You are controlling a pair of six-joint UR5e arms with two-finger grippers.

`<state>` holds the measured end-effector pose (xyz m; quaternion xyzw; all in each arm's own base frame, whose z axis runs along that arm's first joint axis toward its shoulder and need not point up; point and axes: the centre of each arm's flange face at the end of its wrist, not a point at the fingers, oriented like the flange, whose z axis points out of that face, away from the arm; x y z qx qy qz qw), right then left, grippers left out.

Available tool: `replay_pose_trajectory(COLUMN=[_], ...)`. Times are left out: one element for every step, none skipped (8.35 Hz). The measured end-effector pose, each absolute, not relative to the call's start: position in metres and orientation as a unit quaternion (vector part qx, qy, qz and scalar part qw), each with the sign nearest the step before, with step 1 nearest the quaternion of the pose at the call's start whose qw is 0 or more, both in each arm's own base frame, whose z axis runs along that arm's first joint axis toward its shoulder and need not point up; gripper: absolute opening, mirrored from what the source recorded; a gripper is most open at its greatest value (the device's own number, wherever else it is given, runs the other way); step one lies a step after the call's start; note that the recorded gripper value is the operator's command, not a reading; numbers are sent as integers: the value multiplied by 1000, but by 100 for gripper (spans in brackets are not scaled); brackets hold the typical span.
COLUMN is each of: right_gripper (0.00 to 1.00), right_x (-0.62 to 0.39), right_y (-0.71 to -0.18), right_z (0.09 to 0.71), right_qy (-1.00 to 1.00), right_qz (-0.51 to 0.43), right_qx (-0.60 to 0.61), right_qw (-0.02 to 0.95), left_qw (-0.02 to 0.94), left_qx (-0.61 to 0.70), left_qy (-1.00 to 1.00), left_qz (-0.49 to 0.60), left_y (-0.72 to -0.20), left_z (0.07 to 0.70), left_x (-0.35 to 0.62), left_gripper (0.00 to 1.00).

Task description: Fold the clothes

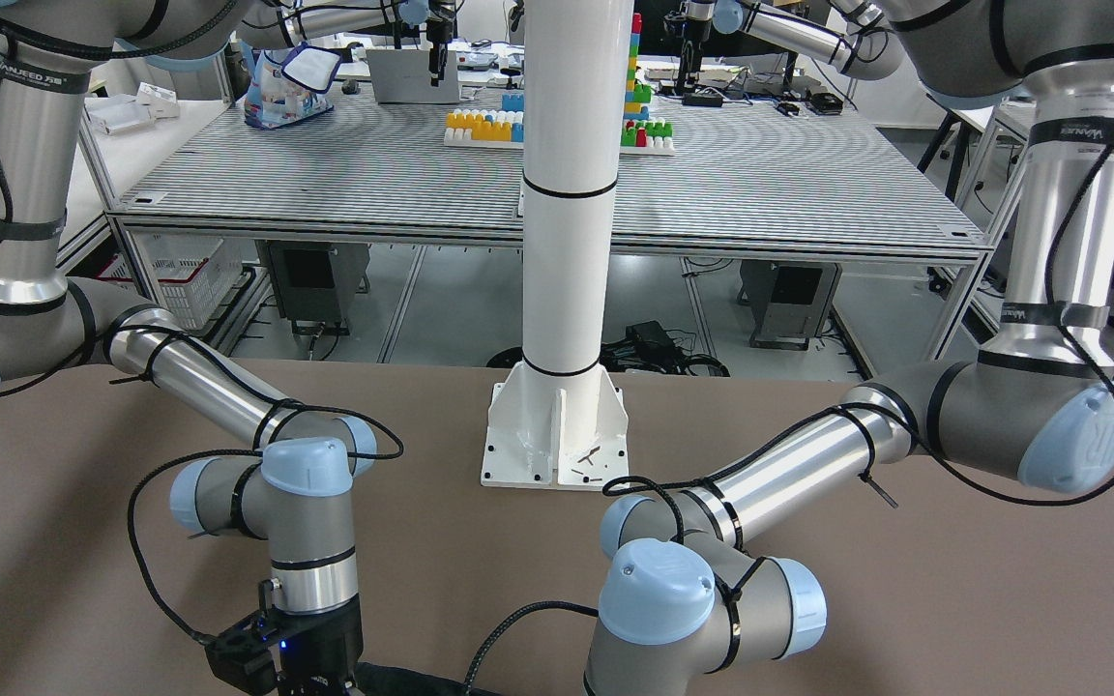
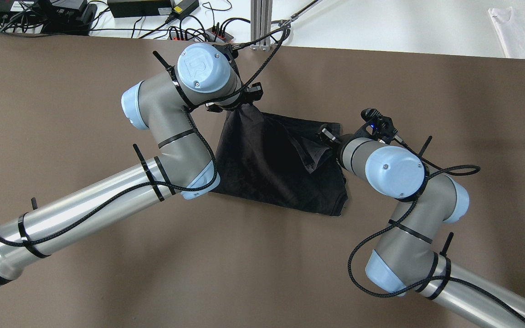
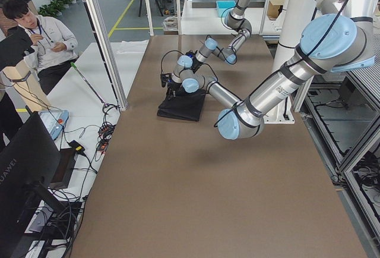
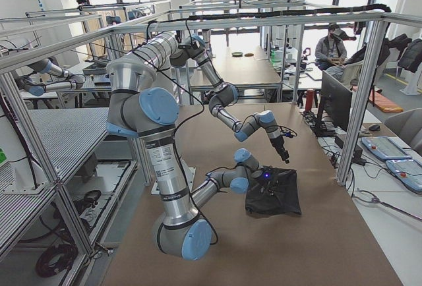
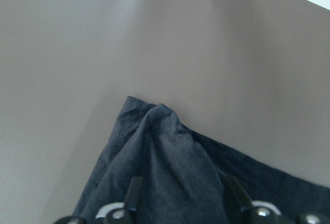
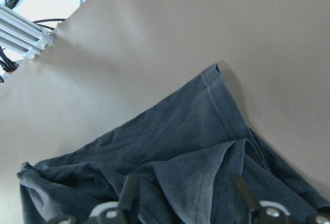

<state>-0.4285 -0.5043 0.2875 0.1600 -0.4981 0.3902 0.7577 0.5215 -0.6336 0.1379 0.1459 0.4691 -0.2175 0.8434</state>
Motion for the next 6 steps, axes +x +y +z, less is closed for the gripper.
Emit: replay_pose_trajectory(right_gripper=[72, 68, 63, 62, 62, 63], right_x=[-414, -410, -414, -426, -439, -450], right_y=[-498, -493, -486, -474, -464, -461], right_z=[280, 280, 282, 283, 284, 286], right_qy=[-510, -516, -520, -524, -525, -521], right_qz=[391, 403, 422, 441, 459, 474], right_qx=[153, 141, 121, 101, 97, 107], right_qw=[750, 743, 732, 721, 710, 701], left_qw=[841, 840, 840, 839, 839, 839], left_qx=[148, 148, 149, 149, 149, 149], left_qy=[473, 475, 477, 478, 478, 478], left_qz=[-215, -214, -213, -213, -213, -213], left_y=[-632, -630, -630, -630, -630, -630], left_z=[135, 134, 133, 132, 132, 132], left_x=[519, 517, 516, 515, 515, 515], left_gripper=[100, 100, 100, 100, 100, 100])
